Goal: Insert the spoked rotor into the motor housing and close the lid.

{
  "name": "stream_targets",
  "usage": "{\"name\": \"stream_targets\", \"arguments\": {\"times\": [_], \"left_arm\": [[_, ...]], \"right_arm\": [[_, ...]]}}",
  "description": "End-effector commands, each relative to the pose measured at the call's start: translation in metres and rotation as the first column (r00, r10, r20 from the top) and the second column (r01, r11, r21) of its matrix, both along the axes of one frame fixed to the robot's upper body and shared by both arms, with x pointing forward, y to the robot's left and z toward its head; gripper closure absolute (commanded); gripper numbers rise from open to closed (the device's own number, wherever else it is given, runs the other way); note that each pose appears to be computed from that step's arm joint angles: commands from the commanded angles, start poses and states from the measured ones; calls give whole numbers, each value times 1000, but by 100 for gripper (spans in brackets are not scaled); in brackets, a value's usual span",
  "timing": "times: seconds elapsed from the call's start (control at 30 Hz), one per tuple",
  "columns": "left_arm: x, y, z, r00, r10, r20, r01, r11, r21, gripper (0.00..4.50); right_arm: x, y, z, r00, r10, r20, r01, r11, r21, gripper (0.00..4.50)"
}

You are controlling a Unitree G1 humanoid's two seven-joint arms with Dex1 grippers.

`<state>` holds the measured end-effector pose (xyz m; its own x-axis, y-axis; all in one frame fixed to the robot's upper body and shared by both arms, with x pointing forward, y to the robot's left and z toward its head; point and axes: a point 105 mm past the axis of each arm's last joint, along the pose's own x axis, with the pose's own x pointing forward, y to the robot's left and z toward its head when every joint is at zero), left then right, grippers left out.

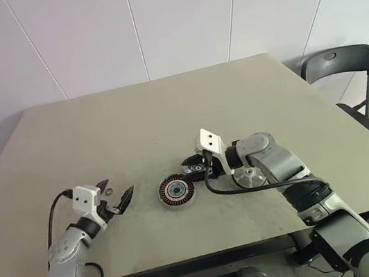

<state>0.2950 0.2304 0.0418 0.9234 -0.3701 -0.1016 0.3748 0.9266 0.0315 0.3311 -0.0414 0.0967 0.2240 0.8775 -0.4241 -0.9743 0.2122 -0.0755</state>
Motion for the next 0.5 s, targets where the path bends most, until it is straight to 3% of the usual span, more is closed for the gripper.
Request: {"name": "stream_targets", "arguments": {"times": [0.03,0.5], "left_arm": [[5,12,14,994,78,74,-77,997,-18,0],[22,27,-22,975,218,-51,-216,976,40,0]], "right_arm": [[4,-3,9,1000,-21,23,20,999,36,222],[0,-3,4,999,-40,15,40,998,46,222]]}}
